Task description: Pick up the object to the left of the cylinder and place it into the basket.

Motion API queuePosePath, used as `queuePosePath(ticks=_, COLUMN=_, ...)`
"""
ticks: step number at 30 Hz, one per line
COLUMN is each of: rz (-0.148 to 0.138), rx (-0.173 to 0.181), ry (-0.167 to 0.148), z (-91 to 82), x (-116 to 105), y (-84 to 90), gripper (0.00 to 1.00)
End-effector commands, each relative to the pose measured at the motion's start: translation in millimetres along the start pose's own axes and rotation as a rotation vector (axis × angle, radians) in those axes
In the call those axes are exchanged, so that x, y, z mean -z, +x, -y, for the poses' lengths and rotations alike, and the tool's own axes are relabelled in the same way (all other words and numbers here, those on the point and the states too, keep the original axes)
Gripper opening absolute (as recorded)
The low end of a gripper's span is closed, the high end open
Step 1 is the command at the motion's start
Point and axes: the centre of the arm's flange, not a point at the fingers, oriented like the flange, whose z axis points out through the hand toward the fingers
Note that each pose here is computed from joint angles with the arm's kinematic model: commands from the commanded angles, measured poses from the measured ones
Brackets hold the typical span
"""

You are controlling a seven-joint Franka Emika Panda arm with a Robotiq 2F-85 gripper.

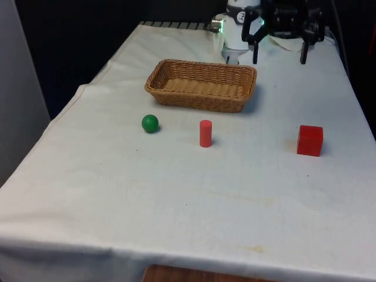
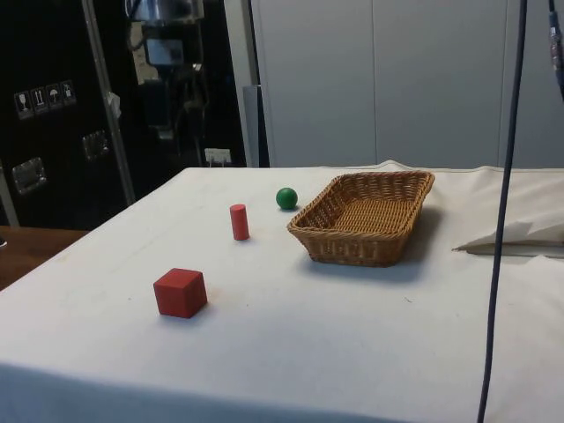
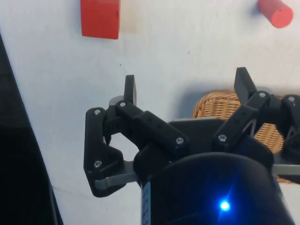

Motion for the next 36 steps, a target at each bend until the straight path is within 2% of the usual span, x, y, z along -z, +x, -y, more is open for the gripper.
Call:
queuePosePath(ticks=1, rz=-0.008, rx=0.002, ry=0.013, z=3.6, x=-3, y=-0.2, gripper=1.00)
queuePosePath(ticks=4, rz=-0.008, rx=0.005, ry=0.019, z=8.6, x=-9, y=0.2, gripper=1.00)
queuePosePath(ticks=5, rz=0.001, rx=0.003, ry=0.009, z=5.8, x=-8, y=0.4, gripper=1.00)
queuePosePath(ticks=6, rz=-0.007, rx=0.005, ry=0.021, z=9.9, x=-10, y=0.2, gripper=1.00)
queuePosePath(ticks=11, rz=-0.008, rx=0.012, ry=0.027, z=23.9, x=-20, y=0.8, gripper=1.00)
queuePosePath(ticks=13, rz=-0.008, rx=0.015, ry=0.027, z=28.2, x=-23, y=1.1, gripper=1.00)
queuePosePath(ticks=14, rz=-0.001, rx=0.016, ry=0.020, z=23.9, x=-21, y=0.8, gripper=1.00)
queuePosePath(ticks=15, rz=-0.008, rx=0.016, ry=0.027, z=30.5, x=-25, y=1.1, gripper=1.00)
queuePosePath(ticks=20, rz=-0.010, rx=0.022, ry=0.025, z=44.3, x=-35, y=1.5, gripper=1.00)
queuePosePath(ticks=21, rz=-0.004, rx=0.025, ry=0.020, z=40.6, x=-33, y=0.9, gripper=1.00)
queuePosePath(ticks=24, rz=-0.013, rx=0.027, ry=0.024, z=52.8, x=-42, y=1.8, gripper=1.00)
queuePosePath(ticks=28, rz=-0.016, rx=0.030, ry=0.025, z=60.6, x=-48, y=2.0, gripper=1.00)
queuePosePath(ticks=29, rz=-0.009, rx=0.033, ry=0.021, z=57.9, x=-46, y=1.0, gripper=1.00)
queuePosePath(ticks=30, rz=-0.019, rx=0.033, ry=0.027, z=65.3, x=-51, y=1.7, gripper=1.00)
queuePosePath(ticks=36, rz=-0.033, rx=0.036, ry=0.035, z=75.9, x=-62, y=2.2, gripper=1.00)
